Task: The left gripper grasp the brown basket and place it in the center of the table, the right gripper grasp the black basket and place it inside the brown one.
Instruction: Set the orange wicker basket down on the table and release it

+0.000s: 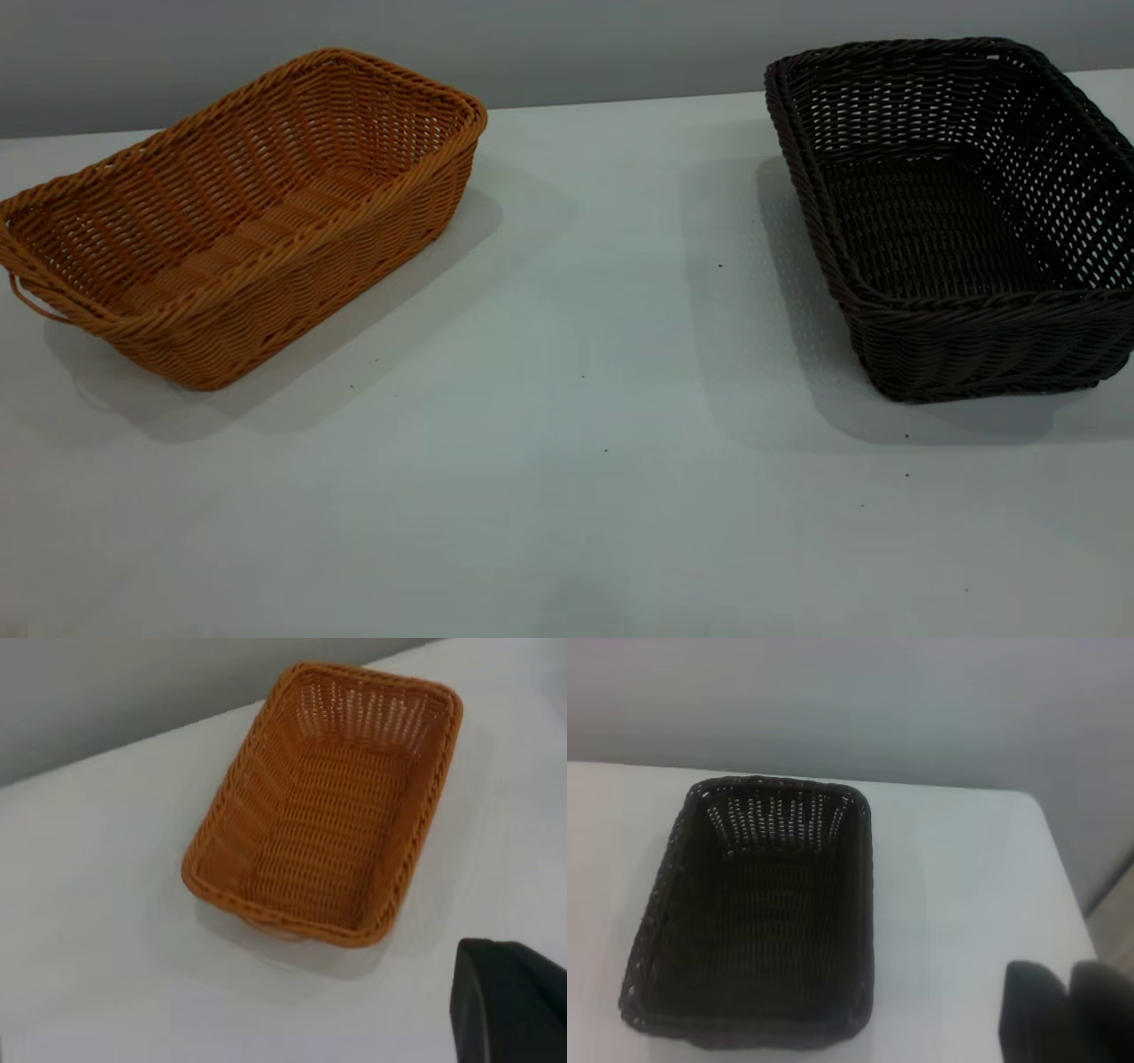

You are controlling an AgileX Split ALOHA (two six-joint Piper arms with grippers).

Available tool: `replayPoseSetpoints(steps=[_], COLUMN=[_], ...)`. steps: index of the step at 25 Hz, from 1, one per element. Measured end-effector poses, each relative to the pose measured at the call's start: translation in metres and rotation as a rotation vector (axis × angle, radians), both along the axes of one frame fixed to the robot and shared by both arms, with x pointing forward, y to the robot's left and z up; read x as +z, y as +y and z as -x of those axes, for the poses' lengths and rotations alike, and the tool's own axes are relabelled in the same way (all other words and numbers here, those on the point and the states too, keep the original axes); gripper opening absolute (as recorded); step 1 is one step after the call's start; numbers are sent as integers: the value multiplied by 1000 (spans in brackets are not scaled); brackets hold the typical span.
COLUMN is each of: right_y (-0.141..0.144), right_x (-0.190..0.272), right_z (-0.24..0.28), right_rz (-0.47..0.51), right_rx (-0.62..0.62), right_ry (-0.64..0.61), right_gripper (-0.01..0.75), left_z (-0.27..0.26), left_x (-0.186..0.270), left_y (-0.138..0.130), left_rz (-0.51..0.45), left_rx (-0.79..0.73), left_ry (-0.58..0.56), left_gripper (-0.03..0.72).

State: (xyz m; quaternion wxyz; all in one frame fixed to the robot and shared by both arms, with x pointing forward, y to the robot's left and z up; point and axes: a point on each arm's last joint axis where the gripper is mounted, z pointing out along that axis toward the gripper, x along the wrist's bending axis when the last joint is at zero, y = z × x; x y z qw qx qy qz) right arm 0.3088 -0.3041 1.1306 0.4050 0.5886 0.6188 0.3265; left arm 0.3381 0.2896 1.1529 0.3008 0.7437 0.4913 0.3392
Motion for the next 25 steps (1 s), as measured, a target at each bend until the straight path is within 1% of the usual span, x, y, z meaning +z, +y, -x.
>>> replayPoseSetpoints(steps=[3, 4, 6, 10, 12, 15, 18, 20, 22, 25], right_y=[1, 1, 1, -1, -1, -2, -3, -4, -3, -2], right_x=[-3, -4, -9, -12, -16, -22, -27, -27, -26, -23], right_z=[-25, -32, -45, -61, -68, -78, -86, -92, -94, -96], right_rz=[11, 13, -6, -9, -12, -21, -32, -40, -79, -111], right_rx=[47, 60, 75, 69, 68, 68, 65, 55, 43, 38], right_ry=[38, 46, 85, 88, 109, 154, 178, 161, 131, 92], right_gripper=[205, 237, 316, 456, 498, 521, 527, 526, 526, 526], left_z=[-30, -39, -56, -77, -85, -96, -103, -103, -104, -107], left_x=[8, 9, 7, -8, -13, -20, -26, -26, -26, -27], left_y=[-4, -6, -11, -24, -30, -39, -48, -51, -51, -50], left_rz=[-40, -46, -40, -42, -56, -49, -50, -26, -12, -35], left_rx=[-63, -84, -131, -251, -290, -315, -346, -337, -324, -316], left_ry=[52, 75, 107, 180, 193, 214, 225, 233, 233, 221], left_gripper=[8, 28, 92, 306, 418, 521, 554, 559, 561, 561])
